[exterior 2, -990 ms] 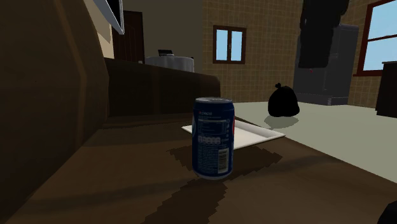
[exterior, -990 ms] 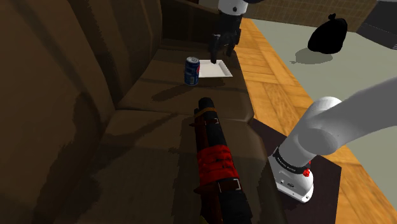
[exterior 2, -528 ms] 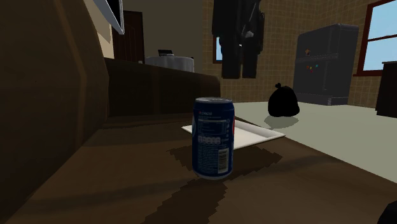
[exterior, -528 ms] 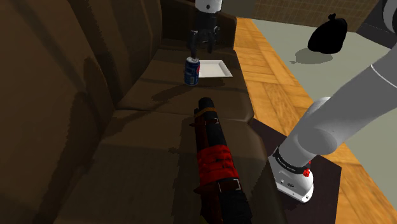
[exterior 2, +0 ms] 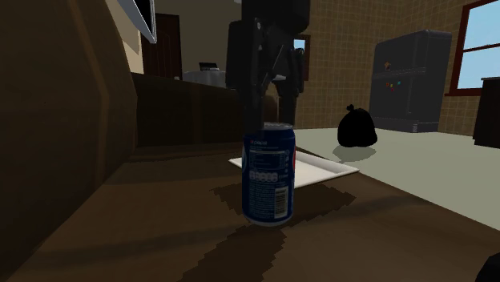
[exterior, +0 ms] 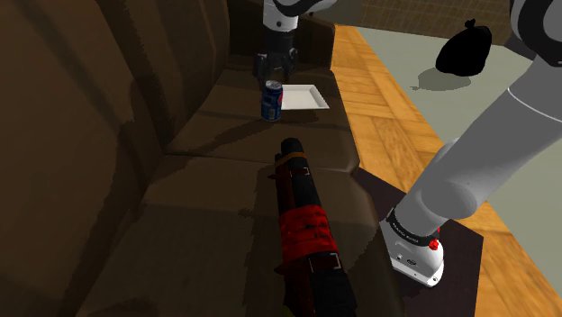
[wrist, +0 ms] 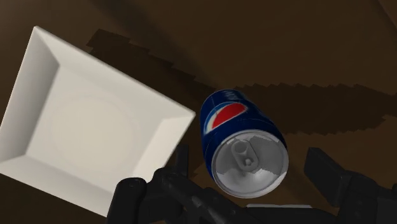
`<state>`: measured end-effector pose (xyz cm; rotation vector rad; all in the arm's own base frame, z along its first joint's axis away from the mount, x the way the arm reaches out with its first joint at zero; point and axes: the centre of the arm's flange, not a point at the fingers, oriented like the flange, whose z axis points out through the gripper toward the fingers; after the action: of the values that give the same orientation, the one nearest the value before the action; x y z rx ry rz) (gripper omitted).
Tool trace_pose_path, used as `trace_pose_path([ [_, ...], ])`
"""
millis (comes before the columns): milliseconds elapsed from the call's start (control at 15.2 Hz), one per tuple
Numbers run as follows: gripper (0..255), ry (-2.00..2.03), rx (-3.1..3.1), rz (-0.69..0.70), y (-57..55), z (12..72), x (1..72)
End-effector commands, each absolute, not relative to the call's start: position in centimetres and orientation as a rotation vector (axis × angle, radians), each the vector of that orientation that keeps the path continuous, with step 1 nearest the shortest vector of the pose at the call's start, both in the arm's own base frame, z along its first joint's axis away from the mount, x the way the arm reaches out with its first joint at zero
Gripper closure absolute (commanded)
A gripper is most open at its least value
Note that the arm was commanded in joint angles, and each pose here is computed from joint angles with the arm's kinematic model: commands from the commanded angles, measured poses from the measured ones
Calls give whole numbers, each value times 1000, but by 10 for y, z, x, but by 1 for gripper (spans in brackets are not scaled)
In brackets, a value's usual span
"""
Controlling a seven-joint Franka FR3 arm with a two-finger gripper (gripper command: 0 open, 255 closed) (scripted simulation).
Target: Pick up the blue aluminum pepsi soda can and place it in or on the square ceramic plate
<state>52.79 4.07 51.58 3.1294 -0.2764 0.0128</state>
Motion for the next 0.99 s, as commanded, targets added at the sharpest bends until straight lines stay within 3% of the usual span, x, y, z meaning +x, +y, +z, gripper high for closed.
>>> trace_pose_path([
  [0, 0, -277, 3129, 13, 41, 505, 529],
  [528, 0, -277, 3129, 13, 41, 502, 529],
  [594, 255, -277, 3129, 13, 41, 502, 529],
  [924, 255, -277, 3129, 13, 41, 502, 529],
])
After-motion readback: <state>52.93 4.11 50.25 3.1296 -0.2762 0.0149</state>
